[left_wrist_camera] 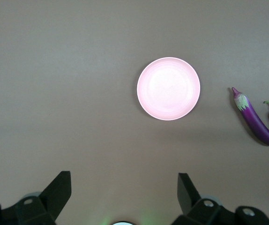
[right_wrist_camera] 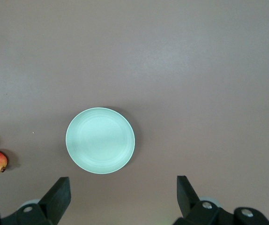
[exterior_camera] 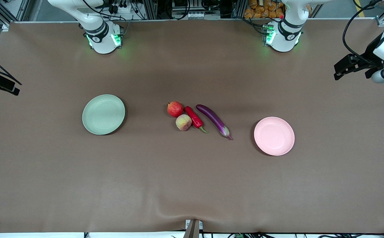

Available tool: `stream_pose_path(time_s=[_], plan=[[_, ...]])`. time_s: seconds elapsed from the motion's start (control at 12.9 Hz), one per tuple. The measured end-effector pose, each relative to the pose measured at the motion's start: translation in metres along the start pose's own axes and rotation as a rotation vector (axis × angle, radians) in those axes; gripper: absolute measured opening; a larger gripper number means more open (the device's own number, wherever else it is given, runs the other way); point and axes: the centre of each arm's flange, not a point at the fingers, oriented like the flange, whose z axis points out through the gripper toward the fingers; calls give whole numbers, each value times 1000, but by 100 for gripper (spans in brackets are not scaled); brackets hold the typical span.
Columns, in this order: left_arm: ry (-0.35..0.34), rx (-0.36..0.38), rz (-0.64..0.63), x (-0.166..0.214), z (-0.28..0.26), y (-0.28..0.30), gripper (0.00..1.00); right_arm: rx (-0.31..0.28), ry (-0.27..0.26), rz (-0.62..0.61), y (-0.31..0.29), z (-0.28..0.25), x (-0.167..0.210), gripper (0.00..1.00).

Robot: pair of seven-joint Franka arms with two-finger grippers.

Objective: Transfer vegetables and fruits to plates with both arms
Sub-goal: 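Move the left gripper toward the purple eggplant, then grasp the purple eggplant with the left gripper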

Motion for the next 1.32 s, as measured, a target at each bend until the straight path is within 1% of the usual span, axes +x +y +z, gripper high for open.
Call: stream_pose_path(time_s=[0.47, 0.7, 0.78, 0.93, 1.16, 1.32], plan=[[-5, -1, -25, 3, 2, -13, 100, 0, 0, -1, 0, 0, 0, 100], [-33, -1, -35, 12, 17, -13, 100, 0, 0, -1, -1, 0, 0, 100], [-45, -5, -80, 20, 29, -7, 100, 0, 0, -1, -1, 0, 0, 100], [-70, -42, -246, 40, 62, 27, 100, 0, -1, -1, -1, 1, 0, 100], [-89, -71, -420, 61, 125, 111, 100, 0, -3, -2, -1, 1, 0, 100], [-105, -73, -544, 58, 165, 174, 100, 0, -3, -2, -1, 2, 0, 100]])
